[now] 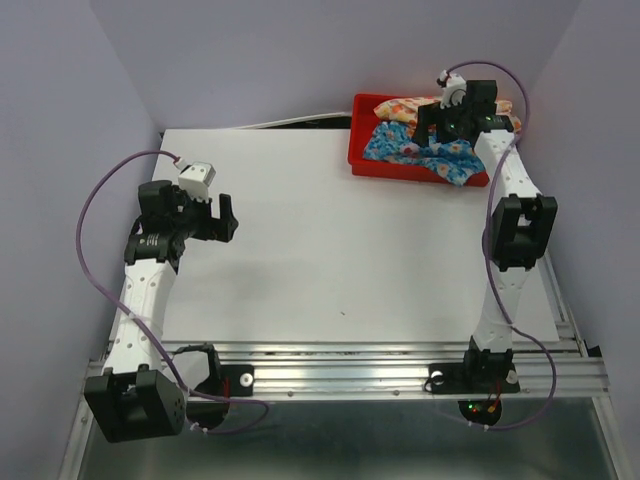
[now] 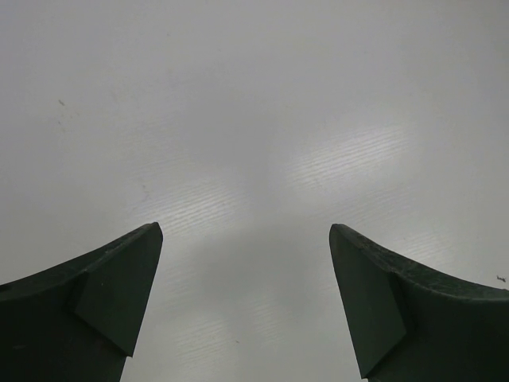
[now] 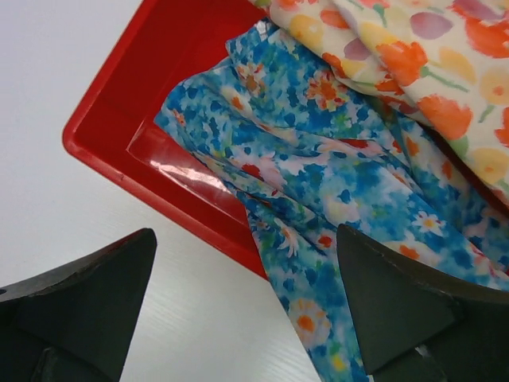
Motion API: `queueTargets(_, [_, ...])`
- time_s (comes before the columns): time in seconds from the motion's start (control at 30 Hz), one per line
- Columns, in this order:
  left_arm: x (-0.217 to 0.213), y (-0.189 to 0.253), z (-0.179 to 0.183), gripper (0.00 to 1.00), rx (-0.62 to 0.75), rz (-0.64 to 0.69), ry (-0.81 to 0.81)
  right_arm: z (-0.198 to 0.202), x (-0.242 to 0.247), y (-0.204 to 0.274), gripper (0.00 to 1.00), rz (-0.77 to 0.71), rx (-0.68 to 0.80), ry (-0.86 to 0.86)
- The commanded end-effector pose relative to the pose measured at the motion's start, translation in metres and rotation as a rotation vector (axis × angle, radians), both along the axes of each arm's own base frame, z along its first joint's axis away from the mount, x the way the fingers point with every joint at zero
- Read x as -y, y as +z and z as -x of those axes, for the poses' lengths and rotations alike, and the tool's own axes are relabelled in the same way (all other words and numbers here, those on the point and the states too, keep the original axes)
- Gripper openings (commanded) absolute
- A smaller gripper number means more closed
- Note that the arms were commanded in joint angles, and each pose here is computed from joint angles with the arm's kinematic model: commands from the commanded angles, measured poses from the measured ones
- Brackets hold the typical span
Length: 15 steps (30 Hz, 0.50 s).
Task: Fold and stack the skirts
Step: Grab the skirt from the pile
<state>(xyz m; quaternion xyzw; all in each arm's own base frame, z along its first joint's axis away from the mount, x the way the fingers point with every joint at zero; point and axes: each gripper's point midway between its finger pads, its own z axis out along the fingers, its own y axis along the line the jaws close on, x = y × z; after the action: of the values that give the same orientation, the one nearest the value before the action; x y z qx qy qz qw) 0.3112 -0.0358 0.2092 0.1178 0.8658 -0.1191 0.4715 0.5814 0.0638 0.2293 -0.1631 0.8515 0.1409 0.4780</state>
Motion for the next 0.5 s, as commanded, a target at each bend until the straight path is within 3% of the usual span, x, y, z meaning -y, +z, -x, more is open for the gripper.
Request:
queueTargets(0.0, [0.008, 0.000, -0.002, 0.99, 0.008, 0.038, -0.028, -0.023, -0.025, -0.014, 1.00, 0.024, 0.056, 0.073])
queueTargets(0.23, [0.007, -0.005, -0.002, 0.99, -0.010, 0.036, -0.023, -0.043, -0.052, -0.078, 1.00, 0.185, 0.071, 0.088])
queueTargets(0.47, [0.007, -0.008, 0.001, 0.99, -0.019, 0.033, -0.022, -0.073, -0.041, -0.110, 1.00, 0.337, 0.120, -0.079])
